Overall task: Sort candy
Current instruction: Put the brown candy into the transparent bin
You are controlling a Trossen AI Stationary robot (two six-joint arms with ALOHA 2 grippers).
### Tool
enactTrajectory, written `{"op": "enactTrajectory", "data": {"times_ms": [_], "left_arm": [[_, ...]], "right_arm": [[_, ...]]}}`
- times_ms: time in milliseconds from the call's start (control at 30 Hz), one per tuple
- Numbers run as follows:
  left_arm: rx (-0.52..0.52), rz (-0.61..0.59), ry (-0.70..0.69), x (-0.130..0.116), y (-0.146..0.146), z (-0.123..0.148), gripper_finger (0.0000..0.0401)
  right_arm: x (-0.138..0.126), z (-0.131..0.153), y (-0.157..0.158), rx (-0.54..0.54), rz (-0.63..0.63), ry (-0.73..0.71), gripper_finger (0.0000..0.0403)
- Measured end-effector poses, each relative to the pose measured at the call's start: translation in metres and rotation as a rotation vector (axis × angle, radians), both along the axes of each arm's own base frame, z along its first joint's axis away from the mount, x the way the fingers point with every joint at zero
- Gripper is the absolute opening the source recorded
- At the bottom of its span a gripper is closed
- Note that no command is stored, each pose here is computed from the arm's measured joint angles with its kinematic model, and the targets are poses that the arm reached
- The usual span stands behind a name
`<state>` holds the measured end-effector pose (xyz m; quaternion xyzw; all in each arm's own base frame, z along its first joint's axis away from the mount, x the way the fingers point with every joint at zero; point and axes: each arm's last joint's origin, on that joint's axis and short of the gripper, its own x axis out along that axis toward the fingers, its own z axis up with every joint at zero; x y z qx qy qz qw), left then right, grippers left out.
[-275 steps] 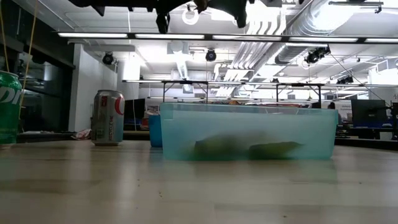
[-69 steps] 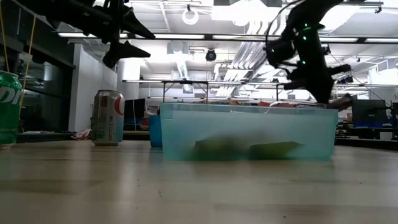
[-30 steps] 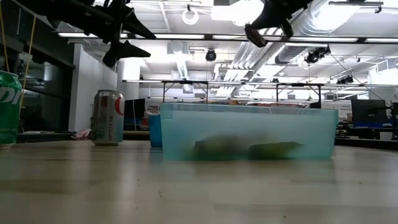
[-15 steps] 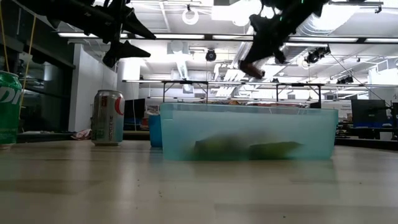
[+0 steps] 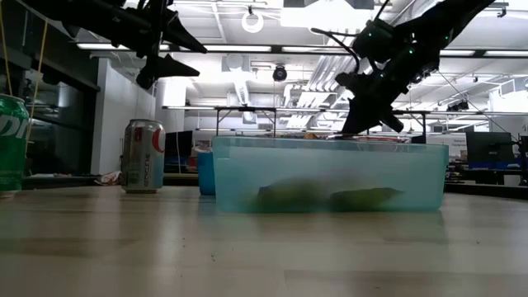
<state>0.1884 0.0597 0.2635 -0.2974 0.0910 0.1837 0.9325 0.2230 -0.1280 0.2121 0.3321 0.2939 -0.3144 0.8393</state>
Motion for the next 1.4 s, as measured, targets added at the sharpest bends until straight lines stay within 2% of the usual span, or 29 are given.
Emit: {"op": "enactTrajectory", "data": {"times_ms": [167, 400, 567, 733, 900, 1033, 1100, 1167, 1233, 1400], "left_arm": [[-0.001, 0.0, 0.0, 0.0, 0.0, 0.0, 0.0224], [-0.001, 0.0, 0.0, 0.0, 0.0, 0.0, 0.0224], [0.0, 0.0, 0.0, 0.0, 0.0, 0.0, 0.0224], [0.019, 0.0, -0.059, 0.001, 0.0, 0.006, 0.0224], [0.07, -0.003, -0.176, 0.003, 0.001, 0.018, 0.0224], [0.101, -0.001, -0.189, 0.003, 0.001, 0.02, 0.0224], [0.033, 0.081, -0.204, 0.003, 0.003, 0.022, 0.0223], [-0.054, 0.213, -0.223, 0.006, 0.009, 0.037, 0.0219], [-0.046, 0.295, -0.146, 0.008, 0.018, 0.059, 0.0214], [0.1, 0.486, 0.32, 0.015, 0.06, 0.097, 0.0206]], "right_arm": [[0.002, 0.005, -0.001, -0.035, 0.03, -0.003, 0.0043], [0.005, 0.016, -0.003, -0.08, 0.048, 0.011, 0.0169], [0.013, 0.046, -0.007, -0.137, 0.08, -0.015, 0.0234], [0.02, 0.097, -0.011, -0.24, 0.144, -0.069, 0.0251], [0.026, 0.143, -0.005, -0.29, 0.343, -0.23, 0.0252], [0.031, 0.151, 0.006, -0.287, 0.426, -0.26, 0.0252], [0.032, 0.15, 0.009, -0.279, 0.438, -0.256, 0.0252], [0.033, 0.149, 0.012, -0.271, 0.45, -0.247, 0.0252], [0.033, 0.148, 0.014, -0.265, 0.456, -0.24, 0.0252], [0.033, 0.148, 0.014, -0.263, 0.455, -0.236, 0.0252]]}}
